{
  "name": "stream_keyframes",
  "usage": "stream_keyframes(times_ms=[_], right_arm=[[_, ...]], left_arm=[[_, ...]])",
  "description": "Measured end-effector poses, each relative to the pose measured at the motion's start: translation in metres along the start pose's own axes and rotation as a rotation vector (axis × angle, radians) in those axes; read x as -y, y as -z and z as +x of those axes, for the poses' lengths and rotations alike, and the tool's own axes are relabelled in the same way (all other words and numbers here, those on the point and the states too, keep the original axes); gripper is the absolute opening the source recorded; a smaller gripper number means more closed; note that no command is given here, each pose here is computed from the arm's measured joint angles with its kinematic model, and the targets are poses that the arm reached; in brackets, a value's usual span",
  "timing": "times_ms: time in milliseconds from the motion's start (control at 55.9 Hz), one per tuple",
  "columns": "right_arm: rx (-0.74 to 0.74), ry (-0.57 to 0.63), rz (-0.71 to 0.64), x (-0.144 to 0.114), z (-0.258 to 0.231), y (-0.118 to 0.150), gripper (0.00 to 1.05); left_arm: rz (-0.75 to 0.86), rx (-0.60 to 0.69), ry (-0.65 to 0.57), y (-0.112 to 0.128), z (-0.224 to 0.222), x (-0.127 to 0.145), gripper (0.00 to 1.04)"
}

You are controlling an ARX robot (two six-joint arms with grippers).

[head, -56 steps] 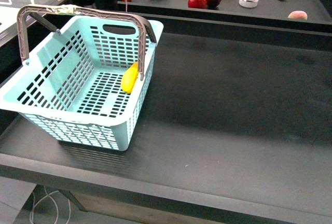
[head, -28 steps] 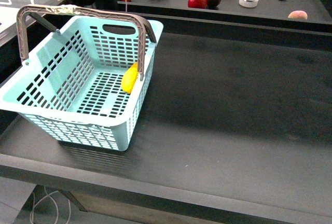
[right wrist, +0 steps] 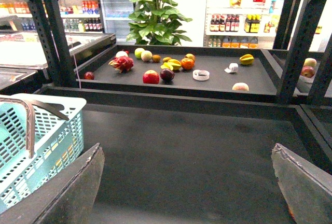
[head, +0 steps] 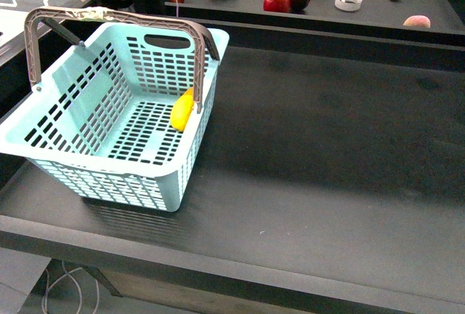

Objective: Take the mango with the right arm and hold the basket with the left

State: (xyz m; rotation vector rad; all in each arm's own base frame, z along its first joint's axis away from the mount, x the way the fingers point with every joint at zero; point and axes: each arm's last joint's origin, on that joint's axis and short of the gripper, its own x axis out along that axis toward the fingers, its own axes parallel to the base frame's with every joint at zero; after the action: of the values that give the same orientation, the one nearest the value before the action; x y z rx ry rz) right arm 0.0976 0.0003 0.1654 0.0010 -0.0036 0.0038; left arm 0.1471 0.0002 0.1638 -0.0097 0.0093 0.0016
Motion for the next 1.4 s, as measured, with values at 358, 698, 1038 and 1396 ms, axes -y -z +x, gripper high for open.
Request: stream_keyframes(times_ms=[358,698,1038,1396], right_arm=[[0.0,0.0,0.0,0.0,0.0,0.0,0.96],[0.0,0.0,0.0,0.0,0.0,0.0,0.96],[0.0,0.0,0.0,0.0,0.0,0.0,0.96],[0.0,0.0,0.0,0.0,0.0,0.0,0.96]], left_arm=[[0.002,0.03,0.0,-0.009,-0.02,0.0,0.02],[0.002,0.034,0.0,-0.01,-0.032,0.0,0.02],[0.002,0.034,0.0,-0.009,-0.039,0.0,0.02],[0.002,0.027,0.001,-0.006,-0.05,0.0,0.02]])
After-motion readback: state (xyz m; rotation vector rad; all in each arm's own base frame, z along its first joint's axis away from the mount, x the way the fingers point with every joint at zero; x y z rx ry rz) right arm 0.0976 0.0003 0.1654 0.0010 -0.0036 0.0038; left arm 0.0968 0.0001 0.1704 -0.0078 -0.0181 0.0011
